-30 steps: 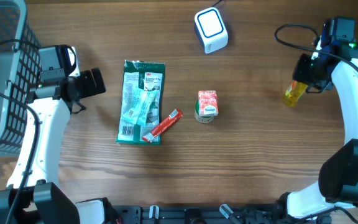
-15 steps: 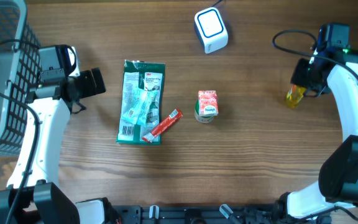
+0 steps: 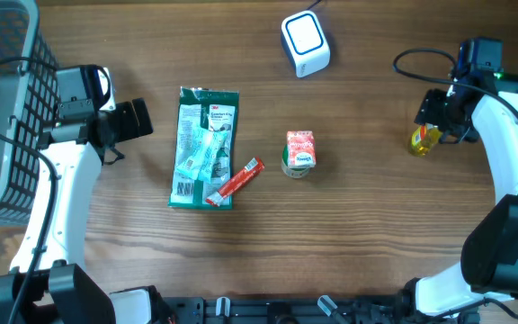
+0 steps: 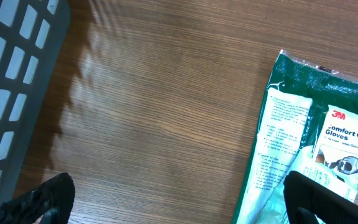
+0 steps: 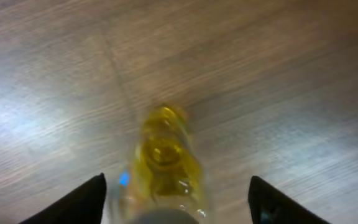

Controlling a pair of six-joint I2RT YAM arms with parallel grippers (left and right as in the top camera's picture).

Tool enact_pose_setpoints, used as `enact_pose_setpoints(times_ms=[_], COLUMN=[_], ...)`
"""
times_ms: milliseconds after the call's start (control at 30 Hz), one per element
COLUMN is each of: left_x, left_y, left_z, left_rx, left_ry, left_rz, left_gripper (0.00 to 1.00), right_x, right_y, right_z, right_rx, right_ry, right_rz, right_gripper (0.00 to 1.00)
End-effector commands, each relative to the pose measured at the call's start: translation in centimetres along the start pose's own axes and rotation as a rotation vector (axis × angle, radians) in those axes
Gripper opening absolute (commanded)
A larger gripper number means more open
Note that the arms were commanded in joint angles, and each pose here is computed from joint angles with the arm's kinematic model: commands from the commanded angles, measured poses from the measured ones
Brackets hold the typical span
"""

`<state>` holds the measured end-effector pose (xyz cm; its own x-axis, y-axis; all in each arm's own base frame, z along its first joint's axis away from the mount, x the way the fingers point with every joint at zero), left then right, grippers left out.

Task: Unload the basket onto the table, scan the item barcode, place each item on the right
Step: 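Set the oil bottle down at the right side of the table, then move the right gripper to the red-white carton and grasp it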

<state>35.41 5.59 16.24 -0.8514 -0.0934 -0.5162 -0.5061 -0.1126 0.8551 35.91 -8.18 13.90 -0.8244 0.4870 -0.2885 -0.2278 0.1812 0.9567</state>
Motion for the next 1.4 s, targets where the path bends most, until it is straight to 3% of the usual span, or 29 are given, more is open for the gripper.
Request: enact_pose_setpoints(times_ms=[0,200,333,467,633,900,1067,1367], left_x=[-0.2,-0.2,-0.2,-0.2,-0.2,-0.2,-0.2,-0.2], left_y=[0.0,0.0,0.0,0.0,0.0,0.0,0.0,0.0], left_z=[0.3,0.3,0.3,0.3,0.3,0.3,0.3,0.3], left_rx=[-0.012,-0.012,-0.012,-0.012,-0.012,-0.012,-0.012,-0.012], left_ry=[-0.011,-0.011,-0.011,-0.011,-0.011,-0.011,-0.011,-0.011], left_rz=[-0.003,-0.003,-0.003,-0.003,-0.003,-0.003,-0.003,-0.003], left_gripper=[1.0,1.0,1.0,1.0,1.0,1.0,1.0,1.0], right_x=[-3.6,-4.7,-1.8,1.7,6.0,12.0,14.3,16.5], right_y=[5.3,11.7,13.8,13.8,12.3,8.8,5.6,4.0], right_z=[-0.7,2.1,6.7,10.1,13.7,18.6,18.5,18.9], right_rx=[0.039,-0.172,-0.451,-0.59,-0.611,-0.622,-0.51,-0.556], right_ry=[-0.008,0.084,0.194,0.265,0.338,0.476,0.425,0.411], right_rz=[-0.15,-0.195,-0.102,0.028,0.131,0.161,0.172,0.23], right_gripper=[0.74,0.67,0.62,0.58,0.56,0.56,0.54,0.47])
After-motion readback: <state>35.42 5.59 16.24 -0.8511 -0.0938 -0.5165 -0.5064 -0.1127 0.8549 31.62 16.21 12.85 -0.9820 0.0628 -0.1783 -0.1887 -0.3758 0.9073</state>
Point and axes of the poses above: each gripper's point midway between its finger pads, its own y axis back along the fingers, its own z axis along the line the jaws close on, x = y × z, the point moved 3 cm from there along y, back along the fingers, and after that the axes turned 8 degrees about -y, right-handed, at the moved point
